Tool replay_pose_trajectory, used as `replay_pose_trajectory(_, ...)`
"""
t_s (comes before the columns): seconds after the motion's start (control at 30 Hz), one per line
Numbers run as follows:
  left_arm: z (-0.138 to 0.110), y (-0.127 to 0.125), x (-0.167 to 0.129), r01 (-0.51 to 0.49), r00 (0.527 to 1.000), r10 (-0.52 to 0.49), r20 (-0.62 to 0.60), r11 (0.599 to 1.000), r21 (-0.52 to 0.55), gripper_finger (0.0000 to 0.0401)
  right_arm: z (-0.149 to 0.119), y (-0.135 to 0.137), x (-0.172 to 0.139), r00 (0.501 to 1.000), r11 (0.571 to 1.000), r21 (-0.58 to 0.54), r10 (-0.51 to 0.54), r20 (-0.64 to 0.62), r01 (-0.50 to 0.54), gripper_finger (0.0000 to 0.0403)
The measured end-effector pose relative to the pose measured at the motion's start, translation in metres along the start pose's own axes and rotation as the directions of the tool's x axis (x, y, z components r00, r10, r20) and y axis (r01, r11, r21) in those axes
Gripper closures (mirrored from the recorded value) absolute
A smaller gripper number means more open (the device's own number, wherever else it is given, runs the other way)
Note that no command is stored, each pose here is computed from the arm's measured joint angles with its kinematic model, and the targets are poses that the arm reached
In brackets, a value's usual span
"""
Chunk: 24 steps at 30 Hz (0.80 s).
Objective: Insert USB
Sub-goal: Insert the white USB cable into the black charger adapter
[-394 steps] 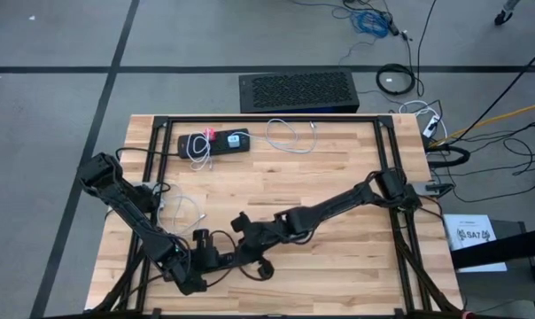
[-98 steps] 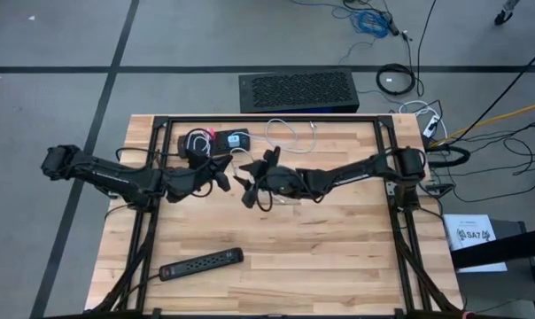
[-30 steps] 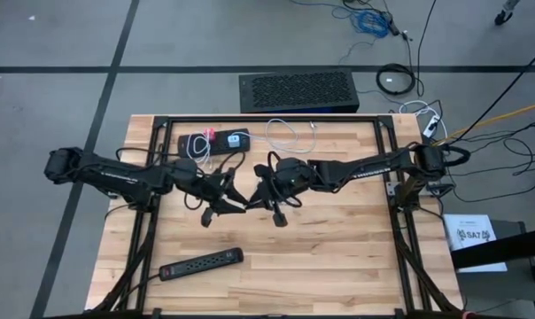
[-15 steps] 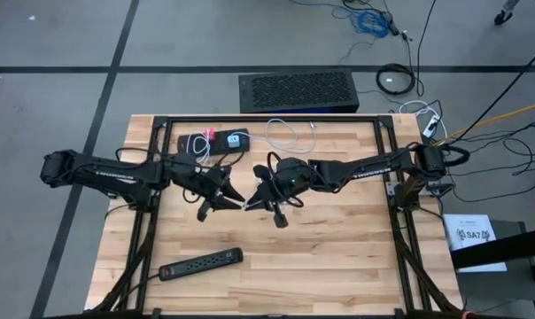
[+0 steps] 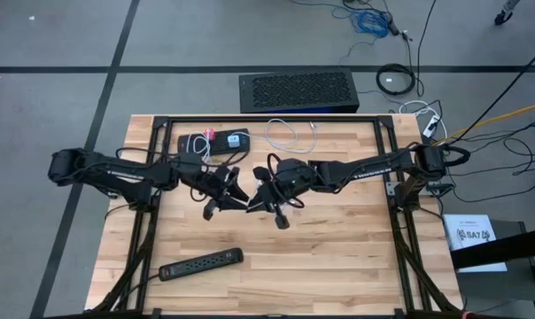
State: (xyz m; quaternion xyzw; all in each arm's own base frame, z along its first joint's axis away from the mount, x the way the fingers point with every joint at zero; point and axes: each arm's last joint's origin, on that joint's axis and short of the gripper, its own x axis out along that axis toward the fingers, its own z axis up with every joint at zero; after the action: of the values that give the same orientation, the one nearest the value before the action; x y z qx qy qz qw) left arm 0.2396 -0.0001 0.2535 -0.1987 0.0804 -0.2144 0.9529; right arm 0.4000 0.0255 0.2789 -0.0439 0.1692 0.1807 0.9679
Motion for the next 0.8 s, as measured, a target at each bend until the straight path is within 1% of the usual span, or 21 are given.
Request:
replay_pose_trajectory(0.17, 0.004, 0.001, 0.004, 0.035, 0.998, -0.037, 0.052, 0.999, 0.037, 0.0273, 0.001, 0.001, 0.0, 1.0, 1.0, -0.003, 0.021, 0.01, -0.021, 0.0402)
replay_pose_trajectory(0.33, 0.001, 0.004, 0.007, 0.021, 0.999, -0.022, 0.046, 0.999, 0.03, 0.0279, -0.001, 0.001, 0.0, 1.0, 1.0, 0.0, 0.02, -0.005, -0.02, 0.0402)
replay_pose_trajectory(0.4, 0.0, 0.005, 0.009, 0.017, 0.999, -0.018, 0.052, 1.0, 0.015, 0.0291, -0.001, 0.001, 0.0, 1.0, 1.0, 0.001, 0.023, -0.011, -0.023, 0.0402)
replay_pose_trajectory(0.5, -0.001, 0.006, 0.012, 0.014, 0.998, -0.014, 0.057, 1.0, 0.0, 0.0322, -0.002, 0.001, 0.0, 0.999, 1.0, 0.005, 0.026, -0.02, -0.026, 0.0402)
replay_pose_trajectory(0.63, -0.003, 0.008, 0.014, 0.018, 0.999, -0.015, 0.052, 0.997, -0.071, 0.0363, -0.003, 0.002, 0.0, 0.999, 0.999, 0.007, 0.032, -0.029, -0.032, 0.0402)
replay_pose_trajectory(0.73, -0.004, 0.007, 0.015, 0.047, 0.998, -0.044, 0.038, 0.996, -0.076, 0.037, -0.004, 0.002, 0.0, 0.999, 1.0, 0.006, 0.03, -0.031, -0.03, 0.0402)
replay_pose_trajectory(0.8, -0.004, 0.005, 0.015, 0.054, 0.998, -0.051, 0.039, 0.996, -0.073, 0.0363, -0.004, 0.002, 0.0, 0.999, 1.0, 0.005, 0.03, -0.036, -0.03, 0.0402)
